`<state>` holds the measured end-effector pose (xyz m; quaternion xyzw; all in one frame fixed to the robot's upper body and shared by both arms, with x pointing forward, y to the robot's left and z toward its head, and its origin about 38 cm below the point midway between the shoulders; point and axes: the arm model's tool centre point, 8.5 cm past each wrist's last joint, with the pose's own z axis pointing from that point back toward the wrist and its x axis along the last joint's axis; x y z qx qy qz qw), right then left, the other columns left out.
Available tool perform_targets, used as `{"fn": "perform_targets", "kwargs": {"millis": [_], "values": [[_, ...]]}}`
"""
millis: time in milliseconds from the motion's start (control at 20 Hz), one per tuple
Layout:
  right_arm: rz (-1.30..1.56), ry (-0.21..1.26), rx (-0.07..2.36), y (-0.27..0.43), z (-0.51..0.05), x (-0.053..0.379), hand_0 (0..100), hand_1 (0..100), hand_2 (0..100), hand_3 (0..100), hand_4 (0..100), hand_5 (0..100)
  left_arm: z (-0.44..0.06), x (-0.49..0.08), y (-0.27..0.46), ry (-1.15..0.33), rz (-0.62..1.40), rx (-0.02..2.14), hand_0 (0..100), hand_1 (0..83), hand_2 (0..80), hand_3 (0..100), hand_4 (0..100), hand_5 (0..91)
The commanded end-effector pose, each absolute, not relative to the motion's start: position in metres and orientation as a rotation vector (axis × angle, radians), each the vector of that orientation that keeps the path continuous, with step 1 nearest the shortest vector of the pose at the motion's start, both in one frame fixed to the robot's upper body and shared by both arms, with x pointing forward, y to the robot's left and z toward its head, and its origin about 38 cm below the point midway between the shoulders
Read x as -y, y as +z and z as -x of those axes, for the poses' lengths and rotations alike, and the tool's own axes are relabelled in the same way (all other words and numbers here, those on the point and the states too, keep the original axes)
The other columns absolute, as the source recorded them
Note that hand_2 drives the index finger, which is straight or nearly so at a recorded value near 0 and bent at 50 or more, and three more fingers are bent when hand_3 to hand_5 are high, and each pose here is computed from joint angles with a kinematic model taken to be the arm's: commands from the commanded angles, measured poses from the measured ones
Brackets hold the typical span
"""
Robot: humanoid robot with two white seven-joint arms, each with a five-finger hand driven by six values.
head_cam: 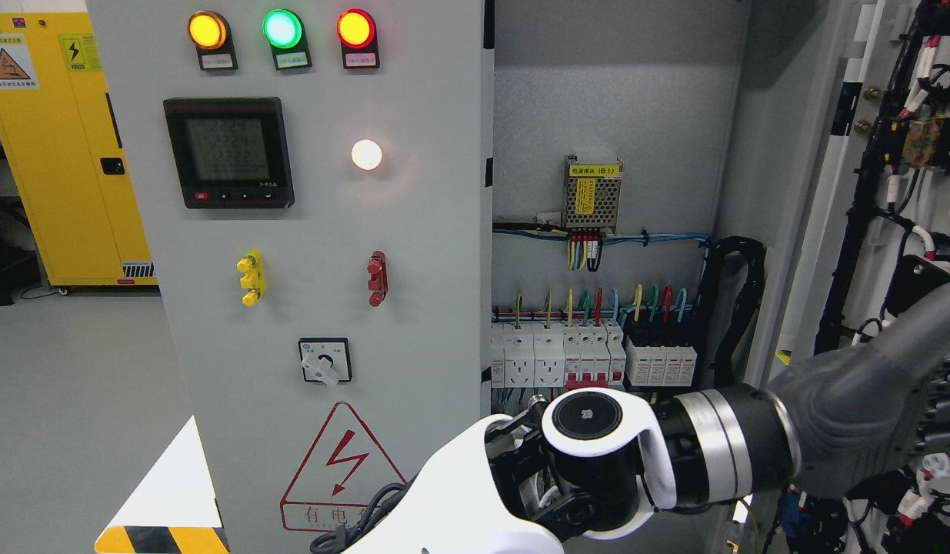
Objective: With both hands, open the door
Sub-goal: 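Push the ajar door outward with the left hand, swinging it wide, then withdraw the left hand from the opened door down out of view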
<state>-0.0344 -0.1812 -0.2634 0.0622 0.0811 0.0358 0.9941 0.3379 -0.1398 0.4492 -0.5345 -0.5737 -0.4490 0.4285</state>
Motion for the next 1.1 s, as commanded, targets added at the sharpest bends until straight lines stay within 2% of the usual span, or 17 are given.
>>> {"fn": "perform_targets", "kwargs": {"millis": [0,851,1052], "values": [[-0.128,0.046,-0.162,-0.263,0.034,0.181,25,0,0,0,0,0,-0.337,0.149,0.449,-1.129,1.332,1.422,0,0.0,0.0,0,0,0.0],[-0.128,0.046,-0.162,-0.263,0.034,0.181,26,0,0,0,0,0,-0.345,0.163,0.449,-1.153,1.301,1.387,0,0.0,0.0,0,0,0.0],[-0.128,0.046,-0.163,-0.263,0.035,0.181,26,0,0,0,0,0,-0.356,0.148,0.463,-1.099,1.315,1.419,0,0.0,0.0,0,0,0.0]]}}
